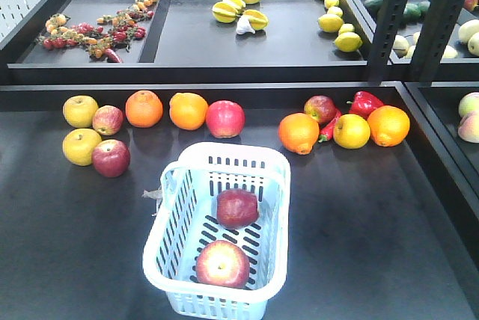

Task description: Pick three apples into basket with both arms

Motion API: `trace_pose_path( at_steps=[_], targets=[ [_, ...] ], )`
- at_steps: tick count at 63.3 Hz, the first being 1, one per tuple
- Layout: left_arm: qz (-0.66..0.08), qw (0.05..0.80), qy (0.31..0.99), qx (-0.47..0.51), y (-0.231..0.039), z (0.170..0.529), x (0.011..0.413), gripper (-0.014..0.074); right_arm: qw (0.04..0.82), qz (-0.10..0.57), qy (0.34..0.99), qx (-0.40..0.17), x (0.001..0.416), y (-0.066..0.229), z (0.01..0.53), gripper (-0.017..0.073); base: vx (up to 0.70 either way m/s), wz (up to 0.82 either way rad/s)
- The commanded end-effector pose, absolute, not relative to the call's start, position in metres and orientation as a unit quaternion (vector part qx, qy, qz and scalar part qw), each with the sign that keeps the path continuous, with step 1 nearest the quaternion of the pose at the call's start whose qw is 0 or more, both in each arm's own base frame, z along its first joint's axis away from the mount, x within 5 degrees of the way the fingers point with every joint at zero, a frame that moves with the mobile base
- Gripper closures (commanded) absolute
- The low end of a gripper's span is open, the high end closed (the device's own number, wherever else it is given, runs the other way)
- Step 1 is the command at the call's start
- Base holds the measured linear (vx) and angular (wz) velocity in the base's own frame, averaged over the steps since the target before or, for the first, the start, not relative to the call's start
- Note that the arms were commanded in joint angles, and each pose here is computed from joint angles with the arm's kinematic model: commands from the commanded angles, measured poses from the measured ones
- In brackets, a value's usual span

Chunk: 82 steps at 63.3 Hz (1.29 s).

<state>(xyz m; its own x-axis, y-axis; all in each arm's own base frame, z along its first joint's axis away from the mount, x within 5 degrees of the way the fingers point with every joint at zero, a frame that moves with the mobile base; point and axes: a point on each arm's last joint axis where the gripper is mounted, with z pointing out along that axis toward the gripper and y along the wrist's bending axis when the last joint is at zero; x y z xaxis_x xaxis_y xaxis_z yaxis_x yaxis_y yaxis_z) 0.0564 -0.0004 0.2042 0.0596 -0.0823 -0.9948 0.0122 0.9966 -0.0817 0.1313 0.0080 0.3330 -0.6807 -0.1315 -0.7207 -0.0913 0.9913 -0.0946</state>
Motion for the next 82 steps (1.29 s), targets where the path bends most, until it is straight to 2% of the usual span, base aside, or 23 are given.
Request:
trace_pose_path(
  at_steps=[1, 47, 56, 69, 82],
  targets=[
    [-0.041, 0.752, 0.657, -0.03, -0.001, 0.205, 0.056, 0.0601, 0.433, -0.032, 0.899, -0.061, 0.134, 0.007, 0.345, 0.0568, 0.0, 0.0],
    [-0.041, 0.752, 0.657, -0.03, -0.001, 0.205, 0.056, 0.0601, 0.433, -0.031, 0.899, -0.062, 0.126, 0.006, 0.333, 0.0568, 0.0, 0.0],
    [-0.041, 0.752, 0.657, -0.03, -0.001, 0.205, 0.056, 0.0601, 0.507, -0.02, 0.859, -0.063, 0.117, 0.007, 0.318, 0.0568, 0.0, 0.0],
    [-0.041, 0.752, 0.657, -0.03, -0.001, 0.205, 0.056, 0.0601, 0.652, 0.0, 0.756, -0.057, 0.1, 0.008, 0.289, 0.0568, 0.0, 0.0],
    [-0.041, 0.752, 0.657, -0.03, -0.001, 0.205, 0.056, 0.06, 0.728, 0.012, 0.685, -0.021, 0.075, 0.004, 0.256, 0.0568, 0.0, 0.0]
  ],
)
